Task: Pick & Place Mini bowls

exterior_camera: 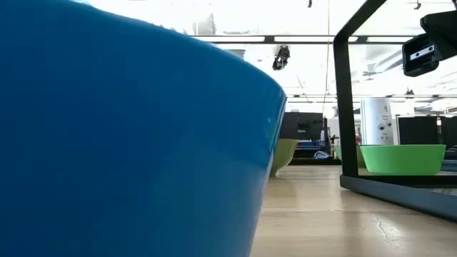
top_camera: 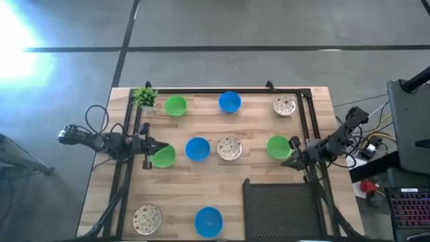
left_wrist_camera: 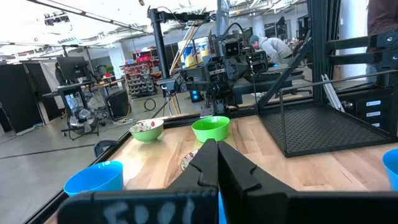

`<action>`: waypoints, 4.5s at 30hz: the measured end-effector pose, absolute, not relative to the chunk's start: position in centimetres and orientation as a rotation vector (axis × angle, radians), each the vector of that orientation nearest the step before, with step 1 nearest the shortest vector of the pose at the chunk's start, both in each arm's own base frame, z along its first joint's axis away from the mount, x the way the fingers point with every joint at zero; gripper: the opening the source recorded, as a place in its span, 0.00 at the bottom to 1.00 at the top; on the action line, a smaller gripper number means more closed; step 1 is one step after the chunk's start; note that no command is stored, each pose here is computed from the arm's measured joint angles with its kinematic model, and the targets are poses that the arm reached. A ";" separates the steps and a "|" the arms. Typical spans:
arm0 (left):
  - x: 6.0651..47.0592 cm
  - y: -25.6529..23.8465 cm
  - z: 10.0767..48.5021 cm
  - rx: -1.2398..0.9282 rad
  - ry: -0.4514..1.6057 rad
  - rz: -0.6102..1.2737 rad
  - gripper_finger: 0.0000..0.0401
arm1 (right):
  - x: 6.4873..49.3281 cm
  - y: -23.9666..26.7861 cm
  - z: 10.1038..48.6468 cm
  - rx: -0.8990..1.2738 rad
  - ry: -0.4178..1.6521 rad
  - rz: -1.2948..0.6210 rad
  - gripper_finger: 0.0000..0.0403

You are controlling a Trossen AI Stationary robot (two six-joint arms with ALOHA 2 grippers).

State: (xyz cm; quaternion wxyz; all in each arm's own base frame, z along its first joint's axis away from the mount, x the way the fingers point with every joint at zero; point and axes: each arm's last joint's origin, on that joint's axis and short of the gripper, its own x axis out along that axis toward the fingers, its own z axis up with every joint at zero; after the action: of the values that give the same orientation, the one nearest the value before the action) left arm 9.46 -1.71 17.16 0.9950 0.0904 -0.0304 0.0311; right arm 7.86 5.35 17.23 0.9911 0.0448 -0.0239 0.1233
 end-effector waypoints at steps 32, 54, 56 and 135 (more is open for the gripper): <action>9.5 -1.7 17.2 0.181 -0.061 0.063 0.00 | 7.5 5.0 19.6 -0.020 -0.293 0.214 0.02; 9.5 -1.7 17.2 0.181 -0.061 0.063 0.00 | 6.0 2.4 24.6 0.114 -0.390 -0.254 0.02; 9.5 -1.7 17.2 0.181 -0.061 0.063 0.00 | 5.7 2.0 25.3 0.129 -0.386 -0.296 0.02; 15.2 -1.8 30.2 -0.029 0.155 0.606 0.00 | 6.9 3.0 29.8 0.218 -0.008 -0.309 0.02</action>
State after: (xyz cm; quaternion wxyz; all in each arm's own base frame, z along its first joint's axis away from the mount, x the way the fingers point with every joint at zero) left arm 15.22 -1.76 30.16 0.9514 -0.0144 0.0761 0.2981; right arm 6.95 2.97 29.85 0.9821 0.1084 -0.0039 -0.1538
